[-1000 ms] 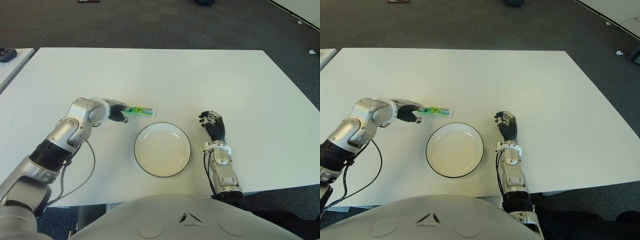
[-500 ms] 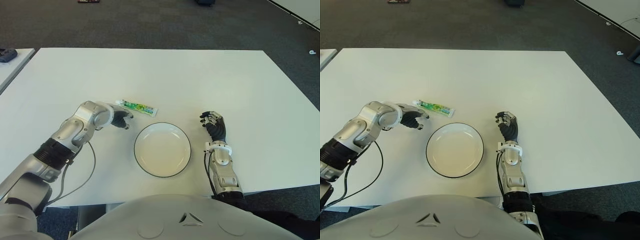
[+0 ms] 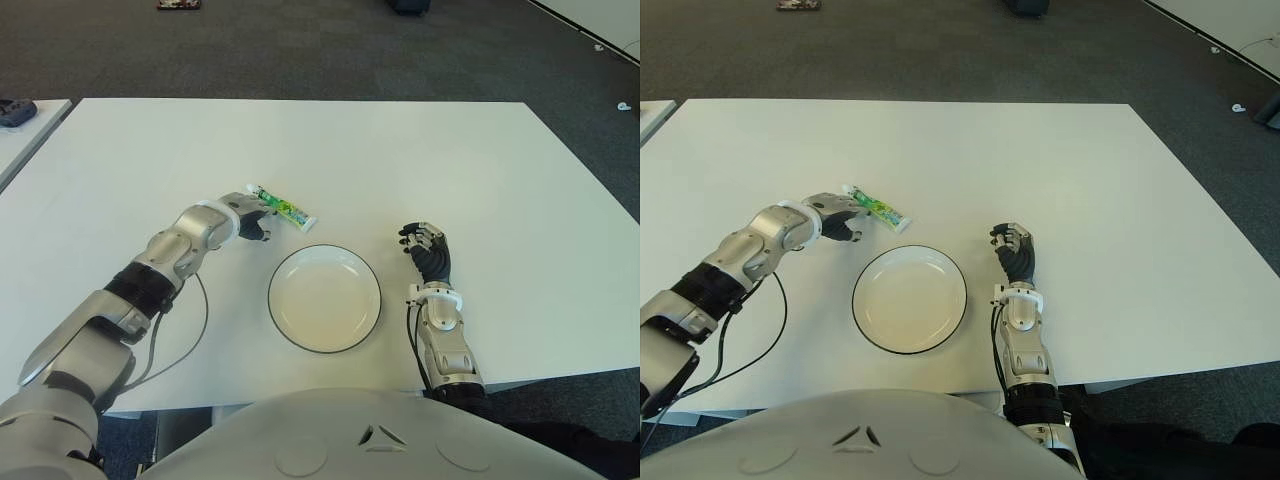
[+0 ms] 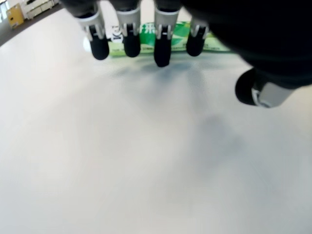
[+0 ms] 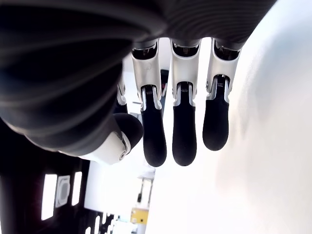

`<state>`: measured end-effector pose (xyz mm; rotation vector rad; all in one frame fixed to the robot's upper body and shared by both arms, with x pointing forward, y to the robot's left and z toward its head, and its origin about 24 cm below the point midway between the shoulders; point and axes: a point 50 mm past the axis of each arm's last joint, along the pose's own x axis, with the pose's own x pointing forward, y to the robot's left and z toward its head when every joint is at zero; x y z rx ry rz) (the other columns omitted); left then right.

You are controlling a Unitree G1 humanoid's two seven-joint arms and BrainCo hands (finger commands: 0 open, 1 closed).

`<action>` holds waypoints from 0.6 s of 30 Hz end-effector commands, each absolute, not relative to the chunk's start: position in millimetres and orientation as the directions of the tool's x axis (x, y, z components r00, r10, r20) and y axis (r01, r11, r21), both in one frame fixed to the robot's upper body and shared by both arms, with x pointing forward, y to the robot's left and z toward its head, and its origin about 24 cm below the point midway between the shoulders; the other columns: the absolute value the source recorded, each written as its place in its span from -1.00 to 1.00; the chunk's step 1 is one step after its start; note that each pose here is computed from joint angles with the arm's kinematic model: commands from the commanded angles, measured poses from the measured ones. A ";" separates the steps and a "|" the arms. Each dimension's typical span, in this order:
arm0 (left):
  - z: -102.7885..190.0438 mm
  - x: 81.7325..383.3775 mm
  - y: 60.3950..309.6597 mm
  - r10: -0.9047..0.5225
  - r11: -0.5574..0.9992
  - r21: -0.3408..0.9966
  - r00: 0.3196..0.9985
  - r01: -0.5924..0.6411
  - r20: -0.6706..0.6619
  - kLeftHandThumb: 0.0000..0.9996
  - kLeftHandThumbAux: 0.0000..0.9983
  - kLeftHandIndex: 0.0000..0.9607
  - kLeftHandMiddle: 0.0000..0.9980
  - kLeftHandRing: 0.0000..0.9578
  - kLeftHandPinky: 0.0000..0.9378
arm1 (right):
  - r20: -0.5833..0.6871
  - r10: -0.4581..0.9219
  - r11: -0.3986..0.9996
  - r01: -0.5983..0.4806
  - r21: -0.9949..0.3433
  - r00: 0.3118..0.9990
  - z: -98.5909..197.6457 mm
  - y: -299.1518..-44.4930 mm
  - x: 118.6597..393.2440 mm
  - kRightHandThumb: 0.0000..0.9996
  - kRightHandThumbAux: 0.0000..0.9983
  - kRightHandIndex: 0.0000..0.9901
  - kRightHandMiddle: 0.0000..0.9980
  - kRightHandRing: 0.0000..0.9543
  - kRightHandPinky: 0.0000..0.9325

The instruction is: Put the toothpaste on the table into the plate.

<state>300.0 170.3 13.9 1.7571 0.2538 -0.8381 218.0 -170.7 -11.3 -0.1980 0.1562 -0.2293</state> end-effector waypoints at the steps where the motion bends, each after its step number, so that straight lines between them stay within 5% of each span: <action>1: -39.7 275.1 181.5 -0.194 -0.397 0.703 0.695 0.590 -0.693 0.04 -0.35 -1.00 -0.94 -0.99 -0.81 | -0.151 -0.246 0.953 0.210 -0.216 0.958 -13.3 -170.7 215.7 0.42 0.46 -0.14 -0.03 0.02 0.10; 12: -15.8 292.6 191.3 -0.266 -0.277 0.907 0.881 0.318 -0.391 0.00 -0.45 -1.00 -0.94 -1.00 -0.84 | -0.147 -0.251 0.953 0.217 -0.212 0.957 -13.1 -171.9 214.2 0.42 0.46 -0.14 -0.03 0.02 0.09; 18: 3.2 291.5 194.1 -0.299 -0.206 0.952 0.912 0.226 -0.281 0.03 -0.53 -1.00 -0.92 -0.97 -0.79 | -0.145 -0.249 0.953 0.216 -0.215 0.957 -13.2 -171.6 213.9 0.42 0.46 -0.14 -0.04 0.02 0.08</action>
